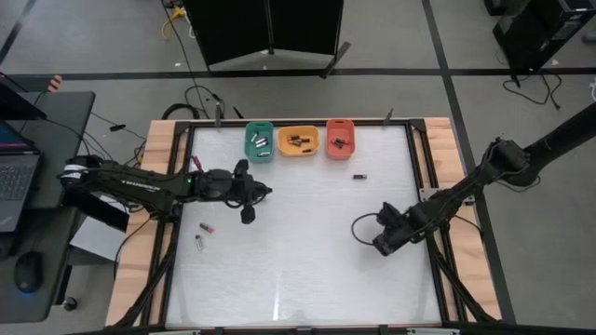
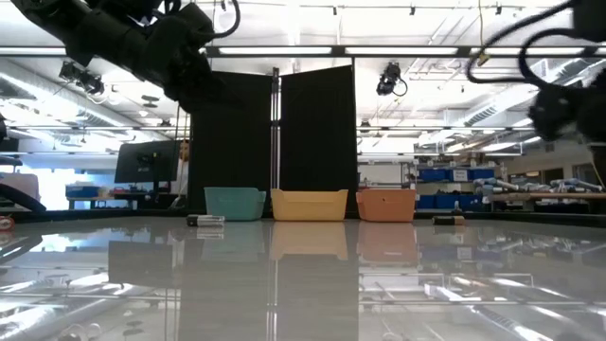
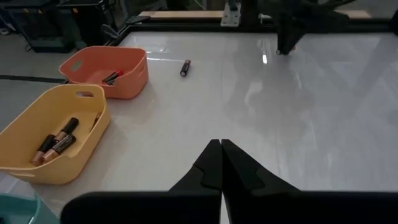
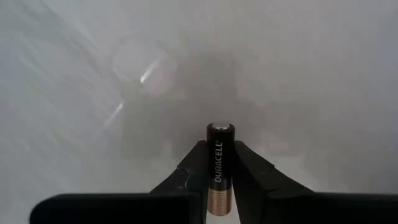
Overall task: Sort batteries
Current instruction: Put the brown battery into the yellow bin
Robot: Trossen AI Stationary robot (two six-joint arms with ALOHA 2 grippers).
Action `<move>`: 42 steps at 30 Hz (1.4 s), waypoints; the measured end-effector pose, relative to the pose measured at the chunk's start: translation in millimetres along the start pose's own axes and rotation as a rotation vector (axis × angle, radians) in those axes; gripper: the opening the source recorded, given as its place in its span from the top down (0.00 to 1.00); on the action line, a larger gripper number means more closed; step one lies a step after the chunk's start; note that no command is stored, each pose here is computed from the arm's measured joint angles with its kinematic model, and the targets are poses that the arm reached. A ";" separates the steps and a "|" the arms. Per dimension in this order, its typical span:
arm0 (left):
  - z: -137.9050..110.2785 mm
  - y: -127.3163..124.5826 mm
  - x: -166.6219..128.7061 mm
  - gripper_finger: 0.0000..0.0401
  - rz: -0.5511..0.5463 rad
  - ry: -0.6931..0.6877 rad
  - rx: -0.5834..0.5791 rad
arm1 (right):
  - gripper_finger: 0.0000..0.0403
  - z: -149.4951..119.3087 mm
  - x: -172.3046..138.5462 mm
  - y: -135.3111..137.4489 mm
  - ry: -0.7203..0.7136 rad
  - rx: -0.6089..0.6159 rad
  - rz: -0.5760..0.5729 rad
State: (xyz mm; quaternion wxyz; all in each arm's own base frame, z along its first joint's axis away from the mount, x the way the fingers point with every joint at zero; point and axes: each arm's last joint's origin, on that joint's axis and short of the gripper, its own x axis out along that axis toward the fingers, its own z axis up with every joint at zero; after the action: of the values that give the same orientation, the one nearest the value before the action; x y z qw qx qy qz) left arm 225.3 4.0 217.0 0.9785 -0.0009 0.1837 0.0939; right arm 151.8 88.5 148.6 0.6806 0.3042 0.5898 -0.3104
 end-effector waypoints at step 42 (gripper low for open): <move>-20.5 -6.4 37.6 0.99 -0.013 -0.280 -0.070 | 0.86 401.0 26.8 3.1 -0.304 -0.910 -0.101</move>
State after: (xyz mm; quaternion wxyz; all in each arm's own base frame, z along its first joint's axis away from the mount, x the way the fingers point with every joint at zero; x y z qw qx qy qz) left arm 253.5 3.8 184.1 0.9945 -0.0231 0.0421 0.0933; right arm 403.5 -224.2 169.9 0.8072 -0.1023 0.5736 -0.0944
